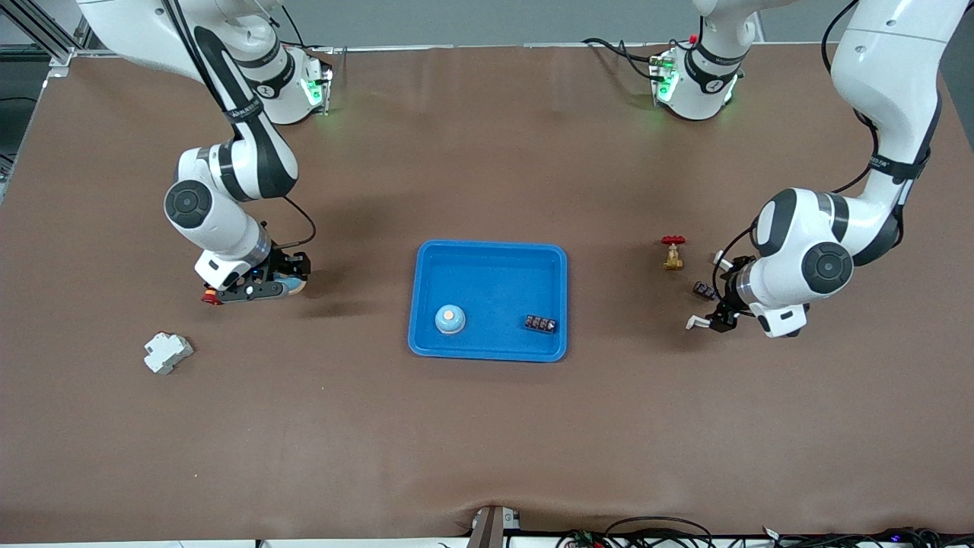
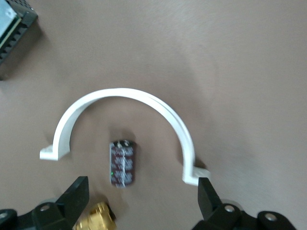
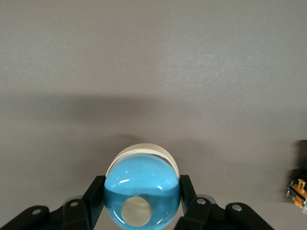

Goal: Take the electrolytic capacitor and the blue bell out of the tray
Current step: 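Place the bell near the red buttons while the left gripper places the capacitor, then return the left gripper to the tray while the right gripper releases the bell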

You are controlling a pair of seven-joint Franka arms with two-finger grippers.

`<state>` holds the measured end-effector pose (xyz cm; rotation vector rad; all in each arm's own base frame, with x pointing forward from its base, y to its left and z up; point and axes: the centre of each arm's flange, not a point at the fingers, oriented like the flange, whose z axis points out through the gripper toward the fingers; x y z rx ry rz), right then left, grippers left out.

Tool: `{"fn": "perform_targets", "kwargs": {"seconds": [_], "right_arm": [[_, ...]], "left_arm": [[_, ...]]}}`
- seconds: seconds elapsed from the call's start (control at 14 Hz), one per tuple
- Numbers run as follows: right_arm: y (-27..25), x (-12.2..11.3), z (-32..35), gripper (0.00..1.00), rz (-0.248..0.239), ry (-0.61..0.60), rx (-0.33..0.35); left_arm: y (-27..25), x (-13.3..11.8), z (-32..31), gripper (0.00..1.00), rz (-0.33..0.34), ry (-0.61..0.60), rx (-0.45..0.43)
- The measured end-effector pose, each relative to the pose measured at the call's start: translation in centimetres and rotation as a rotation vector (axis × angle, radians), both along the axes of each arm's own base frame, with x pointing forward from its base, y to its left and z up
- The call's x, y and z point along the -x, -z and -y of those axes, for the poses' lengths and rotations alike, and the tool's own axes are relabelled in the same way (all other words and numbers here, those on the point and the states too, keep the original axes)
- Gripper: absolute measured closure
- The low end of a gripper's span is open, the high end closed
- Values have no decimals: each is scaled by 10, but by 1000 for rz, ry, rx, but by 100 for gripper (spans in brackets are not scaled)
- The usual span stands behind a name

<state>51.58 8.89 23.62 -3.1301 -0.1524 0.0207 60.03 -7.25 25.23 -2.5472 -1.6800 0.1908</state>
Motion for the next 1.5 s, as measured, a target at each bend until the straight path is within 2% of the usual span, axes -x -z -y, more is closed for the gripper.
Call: {"fn": "perform_targets", "kwargs": {"seconds": [0.36, 1.07, 1.22, 1.29, 1.5], "right_arm": [[19, 6, 16, 33, -13, 20, 2], [55, 8, 30, 33, -28, 41, -7], [56, 8, 25, 33, -18, 42, -16], [57, 8, 23, 33, -15, 43, -20], [58, 8, 23, 33, -13, 41, -21]], "left_arm": [[-49, -16, 66, 0, 52, -115, 14], [-53, -22, 202, 0, 77, -256, 64], [-40, -19, 229, 4, 61, -281, 68], [-32, -17, 238, 10, 54, -291, 65], [-20, -13, 259, 17, 62, -327, 80]]}}
